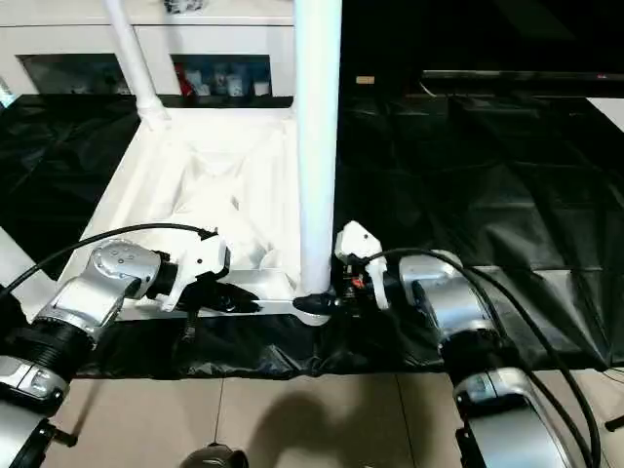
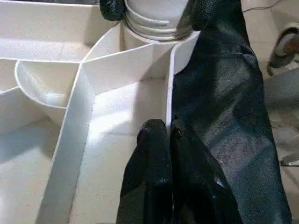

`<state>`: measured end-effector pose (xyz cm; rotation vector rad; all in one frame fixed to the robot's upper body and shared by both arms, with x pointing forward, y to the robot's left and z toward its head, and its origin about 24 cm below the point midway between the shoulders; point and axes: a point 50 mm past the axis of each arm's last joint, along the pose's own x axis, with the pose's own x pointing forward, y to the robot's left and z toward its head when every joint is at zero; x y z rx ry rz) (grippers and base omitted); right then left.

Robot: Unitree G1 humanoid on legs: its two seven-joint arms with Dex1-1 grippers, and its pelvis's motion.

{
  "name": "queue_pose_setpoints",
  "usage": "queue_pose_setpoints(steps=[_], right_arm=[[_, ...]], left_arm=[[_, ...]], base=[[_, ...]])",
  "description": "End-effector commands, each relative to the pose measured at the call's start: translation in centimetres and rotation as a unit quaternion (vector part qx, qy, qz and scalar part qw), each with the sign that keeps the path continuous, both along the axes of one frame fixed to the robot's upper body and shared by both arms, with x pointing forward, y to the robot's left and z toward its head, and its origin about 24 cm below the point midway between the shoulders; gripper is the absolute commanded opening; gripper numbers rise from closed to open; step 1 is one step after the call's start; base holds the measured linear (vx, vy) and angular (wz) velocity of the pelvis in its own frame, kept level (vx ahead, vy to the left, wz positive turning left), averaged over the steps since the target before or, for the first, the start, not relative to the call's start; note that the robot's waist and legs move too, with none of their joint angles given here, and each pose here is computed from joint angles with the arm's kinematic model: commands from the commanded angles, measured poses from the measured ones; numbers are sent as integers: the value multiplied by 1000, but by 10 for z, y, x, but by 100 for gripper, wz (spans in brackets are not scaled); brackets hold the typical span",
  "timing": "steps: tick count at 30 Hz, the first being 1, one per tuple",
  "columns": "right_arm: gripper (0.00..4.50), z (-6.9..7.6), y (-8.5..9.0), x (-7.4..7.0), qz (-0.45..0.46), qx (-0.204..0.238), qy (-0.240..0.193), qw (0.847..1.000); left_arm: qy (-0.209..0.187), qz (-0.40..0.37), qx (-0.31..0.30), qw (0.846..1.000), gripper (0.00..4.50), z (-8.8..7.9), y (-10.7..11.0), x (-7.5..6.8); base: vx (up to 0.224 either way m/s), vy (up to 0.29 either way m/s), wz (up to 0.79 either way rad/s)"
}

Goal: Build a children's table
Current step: Rotate leg to tighten

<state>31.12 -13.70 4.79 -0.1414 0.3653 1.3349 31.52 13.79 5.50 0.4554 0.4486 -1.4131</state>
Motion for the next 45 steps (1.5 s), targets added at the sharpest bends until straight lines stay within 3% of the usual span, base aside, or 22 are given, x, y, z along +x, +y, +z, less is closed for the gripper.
queue_pose_setpoints(steps=[1, 4, 8, 9, 12, 14, 16, 18, 21, 27, 31, 37, 38, 45], right_arm=[[261, -10, 25, -1, -67, 30, -7, 997], [259, -19, 33, 4, -177, 29, -15, 984], [259, -25, 44, 7, -244, 26, -19, 969], [259, -27, 55, 8, -285, 30, -20, 958], [259, -24, 77, 7, -318, 60, -14, 946], [259, -21, 83, 7, -320, 68, -22, 945], [315, -16, 86, 6, -315, 83, -34, 945], [315, -13, 80, 7, -307, 95, -33, 946], [356, -10, 63, 8, -272, 84, -52, 957], [360, -6, 42, 7, -186, 57, -62, 979], [360, -4, 25, 0, -68, 20, -57, 996], [360, -1, 15, -4, 27, 0, -27, 999], [335, -1, 14, -4, 34, -1, -24, 999], [291, 0, 13, -4, 74, -11, -7, 997]], left_arm=[[-61, 103, -16, 993, 0, 12, -13, 21], [-77, 143, -27, 986, 0, 11, -27, 24], [-80, 158, -35, 984, 0, 8, -43, 21], [-83, 169, -40, 981, 0, 6, -55, 19], [-91, 175, -42, 980, 0, 3, -71, 15], [-91, 177, -45, 979, 0, 2, -75, 13], [-95, 167, -50, 980, 0, 2, -80, 10], [-97, 148, -54, 983, 0, 2, -80, 7], [-100, 115, -48, 987, 0, 2, -72, 3], [-94, 63, -28, 993, 0, 1, -56, -2], [-72, 29, -18, 997, 0, 4, -38, -2], [-45, -9, -3, 999, 0, 6, -22, -3], [-44, -11, -1, 999, 0, 6, -20, -3], [-39, -24, 14, 999, 0, 7, -12, -1]], base=[[0, 0, 0], [0, 0, 0], [0, 0, 0], [0, 0, 0], [0, 0, 0], [0, 0, 0], [0, 0, 0], [0, 0, 0], [0, 0, 0], [0, 0, 0], [0, 0, 0], [0, 0, 0], [0, 0, 0], [0, 0, 0]])
